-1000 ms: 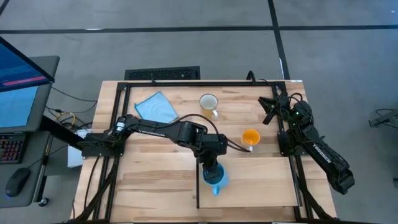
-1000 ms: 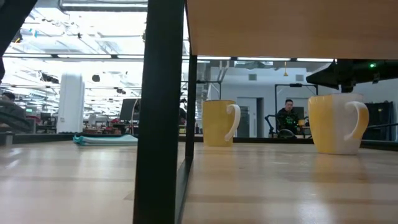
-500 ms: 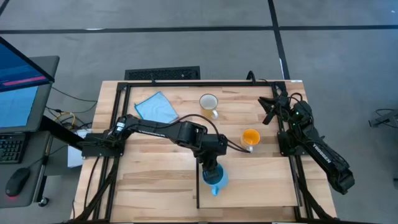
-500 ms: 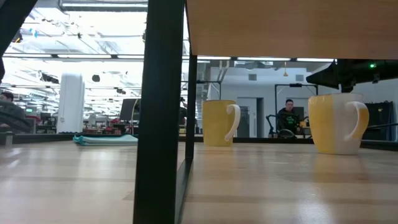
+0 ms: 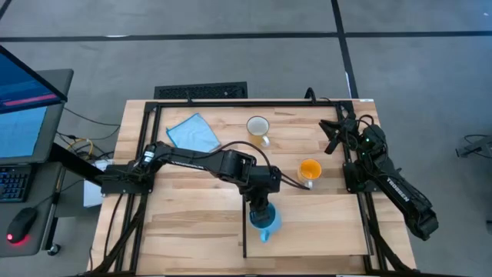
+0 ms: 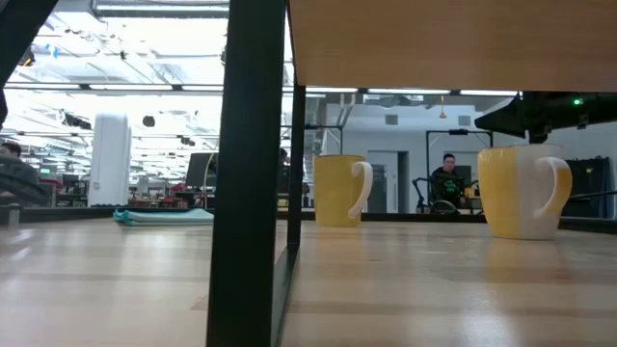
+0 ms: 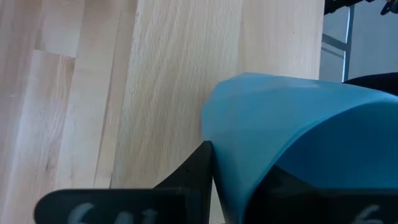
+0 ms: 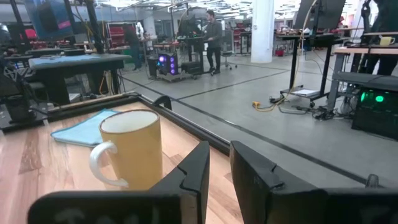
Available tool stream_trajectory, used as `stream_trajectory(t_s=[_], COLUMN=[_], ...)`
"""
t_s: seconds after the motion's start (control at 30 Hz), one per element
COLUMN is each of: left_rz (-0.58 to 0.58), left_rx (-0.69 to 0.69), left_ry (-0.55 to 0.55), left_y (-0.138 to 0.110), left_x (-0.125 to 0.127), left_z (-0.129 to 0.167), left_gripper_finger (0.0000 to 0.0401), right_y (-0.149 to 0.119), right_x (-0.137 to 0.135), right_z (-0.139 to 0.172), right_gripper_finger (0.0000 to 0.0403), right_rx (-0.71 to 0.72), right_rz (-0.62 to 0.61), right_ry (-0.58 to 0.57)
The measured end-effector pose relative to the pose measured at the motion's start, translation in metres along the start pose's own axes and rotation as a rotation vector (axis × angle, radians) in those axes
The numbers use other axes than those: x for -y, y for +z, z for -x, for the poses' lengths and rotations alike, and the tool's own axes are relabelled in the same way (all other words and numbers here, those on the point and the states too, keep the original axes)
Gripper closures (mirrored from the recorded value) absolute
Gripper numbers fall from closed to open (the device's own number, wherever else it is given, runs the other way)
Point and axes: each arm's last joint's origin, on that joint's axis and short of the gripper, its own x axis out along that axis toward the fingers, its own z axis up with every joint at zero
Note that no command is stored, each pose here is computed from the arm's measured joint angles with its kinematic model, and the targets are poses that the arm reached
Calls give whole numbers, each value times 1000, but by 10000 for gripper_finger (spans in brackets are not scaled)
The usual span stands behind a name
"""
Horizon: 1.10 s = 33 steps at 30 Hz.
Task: Stack small to large cups/mugs on shelf
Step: Put the blue mug on the shelf
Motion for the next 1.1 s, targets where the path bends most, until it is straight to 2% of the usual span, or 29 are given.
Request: stream_trajectory(t_s=[0.3, 0.6, 0.77, 1.1], left_rz=[1, 8, 0, -24], left_rx=[1, 5, 5, 6], left_ry=[1, -3, -4, -3], left_y=[0, 1, 1, 1], left_x=[0, 0, 0, -1], left_z=[0, 1, 1, 1], left_gripper_finger=[354, 283, 261, 254], right_y=[0, 0, 0, 0], right_x=[0, 0, 0, 0], right_z=[0, 0, 0, 0], right_gripper_finger=[317, 317, 317, 317], right_rx=[0, 0, 0, 1], right_rz=[0, 0, 0, 0], right_ry=[0, 0, 0, 0])
